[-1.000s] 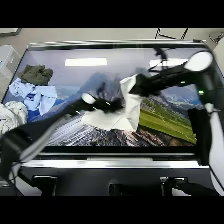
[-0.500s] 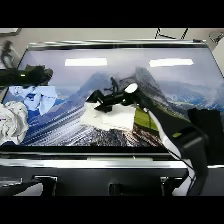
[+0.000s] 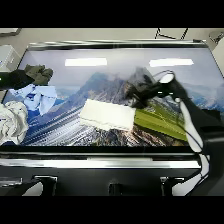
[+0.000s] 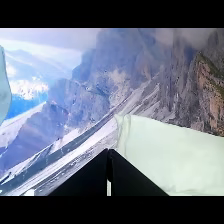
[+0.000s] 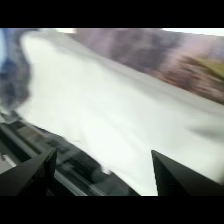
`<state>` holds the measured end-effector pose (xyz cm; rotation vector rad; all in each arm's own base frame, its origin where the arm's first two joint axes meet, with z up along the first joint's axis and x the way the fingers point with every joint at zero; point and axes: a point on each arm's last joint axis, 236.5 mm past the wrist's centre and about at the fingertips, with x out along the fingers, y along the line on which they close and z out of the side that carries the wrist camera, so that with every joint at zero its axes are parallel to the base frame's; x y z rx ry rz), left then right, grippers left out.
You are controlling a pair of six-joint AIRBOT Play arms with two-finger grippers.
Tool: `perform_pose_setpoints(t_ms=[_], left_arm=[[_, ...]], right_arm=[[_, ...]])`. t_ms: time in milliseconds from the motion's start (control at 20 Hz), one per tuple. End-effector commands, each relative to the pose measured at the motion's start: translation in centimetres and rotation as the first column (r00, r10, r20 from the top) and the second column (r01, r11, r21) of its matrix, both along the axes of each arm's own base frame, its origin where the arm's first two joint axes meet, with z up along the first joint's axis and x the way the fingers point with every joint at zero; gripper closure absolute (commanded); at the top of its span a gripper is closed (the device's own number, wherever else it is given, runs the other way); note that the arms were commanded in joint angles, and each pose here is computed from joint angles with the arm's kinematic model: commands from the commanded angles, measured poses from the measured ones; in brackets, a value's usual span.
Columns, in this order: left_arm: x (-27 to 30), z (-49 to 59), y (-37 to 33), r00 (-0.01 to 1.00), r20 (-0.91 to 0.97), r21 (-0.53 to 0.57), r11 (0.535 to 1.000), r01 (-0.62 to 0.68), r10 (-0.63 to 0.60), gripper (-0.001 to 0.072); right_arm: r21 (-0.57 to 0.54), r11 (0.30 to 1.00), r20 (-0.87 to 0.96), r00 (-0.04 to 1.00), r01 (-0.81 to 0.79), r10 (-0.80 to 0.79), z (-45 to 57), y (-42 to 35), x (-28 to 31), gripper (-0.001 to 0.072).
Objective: Fold the clothes and pants, and hang the long-sleeved shirts on hangers.
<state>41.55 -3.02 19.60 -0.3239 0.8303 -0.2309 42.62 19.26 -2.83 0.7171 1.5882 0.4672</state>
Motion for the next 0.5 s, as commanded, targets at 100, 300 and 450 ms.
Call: perform_pose_setpoints(t_ms=[100, 300, 450], left_arm=[[-0.4, 0.1, 0.0, 1.000, -0.003, 0.009, 1.000, 0.010, -0.010, 0.0685], [-0.4, 0.1, -0.8, 1.000, -0.006, 0.002, 1.000, 0.024, -0.024, 0.0685], [-0.5, 0.1, -1.7, 0.999, -0.005, 0.002, 0.999, 0.043, -0.043, 0.0685]], right_arm=[[-0.077, 0.997, -0.162, 0.986, 0.021, -0.034, -5.5, -4.1, -5.5, 0.0036], [0.017, 0.994, -0.065, 0.992, 0.111, -0.110, -7.5, 1.6, -4.2, 0.0143], [0.117, 0.987, -0.027, 0.994, 0.107, -0.105, -5.2, 2.7, -3.0, 0.0675]])
